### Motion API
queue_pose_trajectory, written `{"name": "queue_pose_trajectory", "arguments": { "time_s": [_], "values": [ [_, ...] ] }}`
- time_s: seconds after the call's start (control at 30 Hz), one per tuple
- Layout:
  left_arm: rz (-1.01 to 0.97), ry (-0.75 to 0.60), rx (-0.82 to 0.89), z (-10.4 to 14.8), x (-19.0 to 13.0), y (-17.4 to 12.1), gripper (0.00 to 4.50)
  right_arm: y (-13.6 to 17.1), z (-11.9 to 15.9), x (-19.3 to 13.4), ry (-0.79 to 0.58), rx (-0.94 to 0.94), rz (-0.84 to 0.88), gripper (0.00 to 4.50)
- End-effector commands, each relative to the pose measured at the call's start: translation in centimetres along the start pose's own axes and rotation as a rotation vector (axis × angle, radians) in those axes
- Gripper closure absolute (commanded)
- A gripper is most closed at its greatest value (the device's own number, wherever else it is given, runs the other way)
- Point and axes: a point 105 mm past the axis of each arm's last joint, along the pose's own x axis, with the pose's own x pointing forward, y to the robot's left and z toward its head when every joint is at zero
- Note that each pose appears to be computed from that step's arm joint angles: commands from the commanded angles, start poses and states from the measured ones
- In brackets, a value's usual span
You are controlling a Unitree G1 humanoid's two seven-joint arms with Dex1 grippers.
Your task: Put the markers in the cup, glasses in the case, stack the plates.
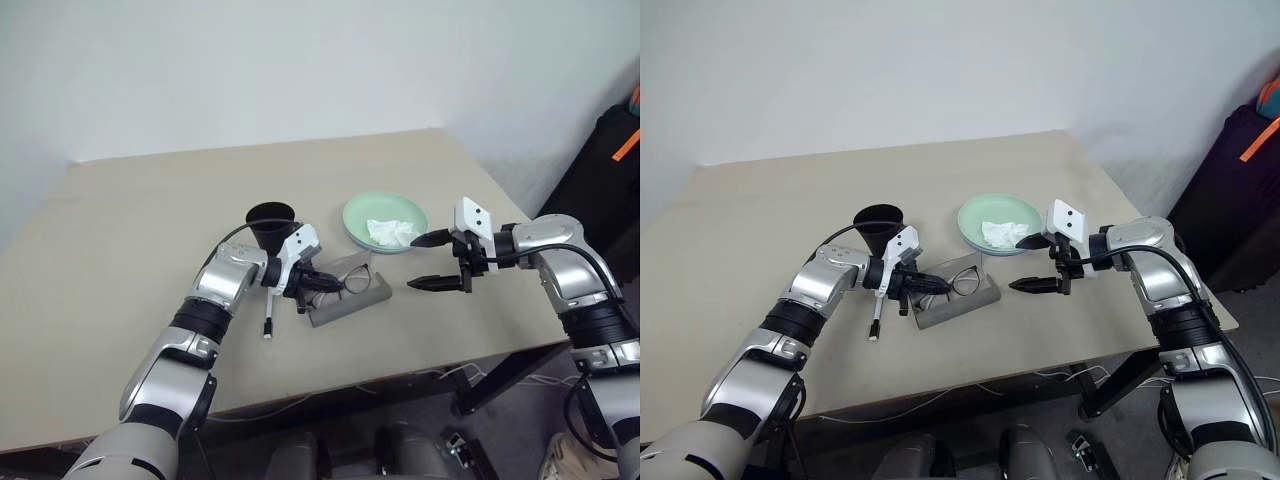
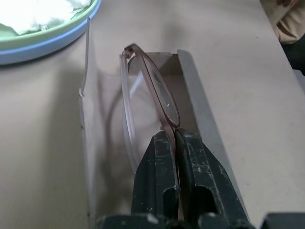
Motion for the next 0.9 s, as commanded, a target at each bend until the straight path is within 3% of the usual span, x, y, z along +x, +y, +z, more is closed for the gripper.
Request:
{"name": "queue_pose_trajectory", "arguments": {
  "time_s": [0.03,0.47,0.9],
  "values": [
    [-0.016,0.012,0.022,0.1,0.1,-0.3,4.47,0.0,1.2,-0.3,-0.029,-0.053,-0.012,0.00],
    [-0.190,0.044,-0.007,-0.7,0.5,-3.5,4.47,-0.1,1.0,-0.2,-0.018,-0.053,-0.022,0.00],
    [-0.170,0.034,0.006,-0.2,0.3,-3.1,4.47,-0.1,0.8,0.0,-0.017,-0.051,-0.022,0.00]
  ]
}}
